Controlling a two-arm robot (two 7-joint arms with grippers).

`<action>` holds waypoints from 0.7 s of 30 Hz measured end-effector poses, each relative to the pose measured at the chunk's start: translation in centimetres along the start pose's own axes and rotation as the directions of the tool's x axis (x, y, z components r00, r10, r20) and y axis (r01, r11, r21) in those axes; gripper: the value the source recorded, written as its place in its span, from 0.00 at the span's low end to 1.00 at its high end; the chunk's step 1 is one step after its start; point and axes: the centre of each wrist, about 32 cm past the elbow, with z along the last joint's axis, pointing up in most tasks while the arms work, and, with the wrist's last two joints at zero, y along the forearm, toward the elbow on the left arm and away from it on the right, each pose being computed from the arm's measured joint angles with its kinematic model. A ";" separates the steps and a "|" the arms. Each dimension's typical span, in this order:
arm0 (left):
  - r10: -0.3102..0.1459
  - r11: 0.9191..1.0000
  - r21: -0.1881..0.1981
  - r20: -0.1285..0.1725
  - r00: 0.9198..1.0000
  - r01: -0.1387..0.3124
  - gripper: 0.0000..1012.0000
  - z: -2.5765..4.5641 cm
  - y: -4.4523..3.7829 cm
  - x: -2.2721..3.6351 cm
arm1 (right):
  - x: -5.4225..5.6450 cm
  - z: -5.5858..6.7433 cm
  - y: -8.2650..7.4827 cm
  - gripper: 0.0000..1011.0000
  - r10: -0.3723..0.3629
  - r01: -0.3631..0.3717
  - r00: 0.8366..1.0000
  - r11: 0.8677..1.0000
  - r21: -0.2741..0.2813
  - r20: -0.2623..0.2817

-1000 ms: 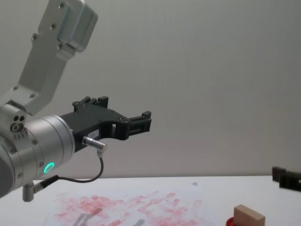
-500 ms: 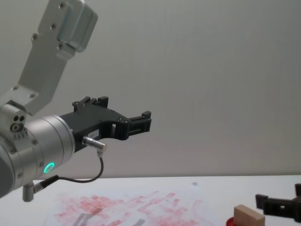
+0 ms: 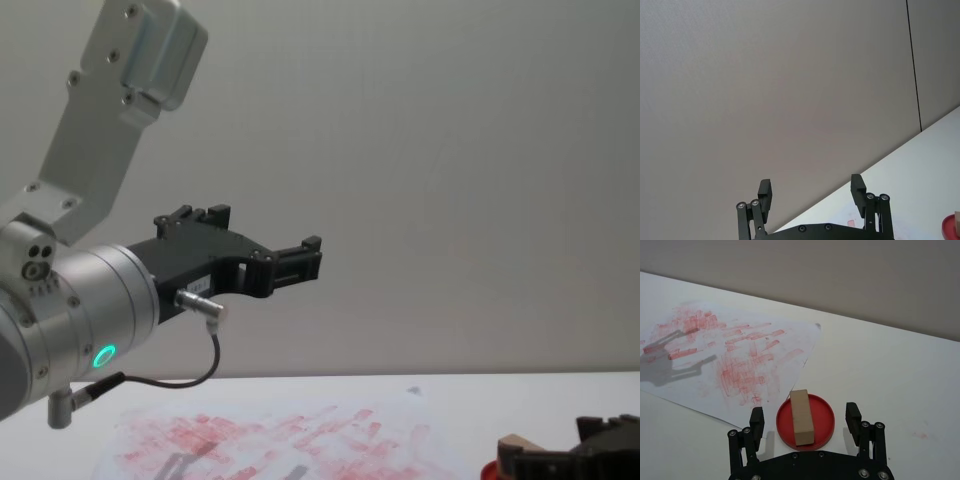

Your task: Use the one hand to pick up the stamp and affix it onto the A4 paper.

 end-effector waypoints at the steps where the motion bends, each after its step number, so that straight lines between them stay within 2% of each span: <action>1: 0.000 1.000 0.000 0.000 1.000 0.000 0.99 0.00 0.00 0.00 | 0.0 0.0 0.1 0.99 0.002 -0.002 1.000 1.000 -0.003 0.000; 11: 0.000 1.000 0.000 0.000 1.000 0.000 0.99 0.00 0.00 0.00 | -0.2 0.0 1.0 0.99 0.018 -0.018 1.000 0.999 -0.027 0.007; 17: 0.000 1.000 0.000 0.000 1.000 0.000 0.99 0.00 0.00 0.00 | -0.2 0.1 1.3 0.88 0.023 -0.023 1.000 0.999 -0.034 0.009; 21: 0.000 1.000 0.000 0.000 1.000 0.000 0.99 0.00 0.00 0.00 | -0.3 0.1 1.4 0.74 0.025 -0.025 1.000 0.999 -0.037 0.010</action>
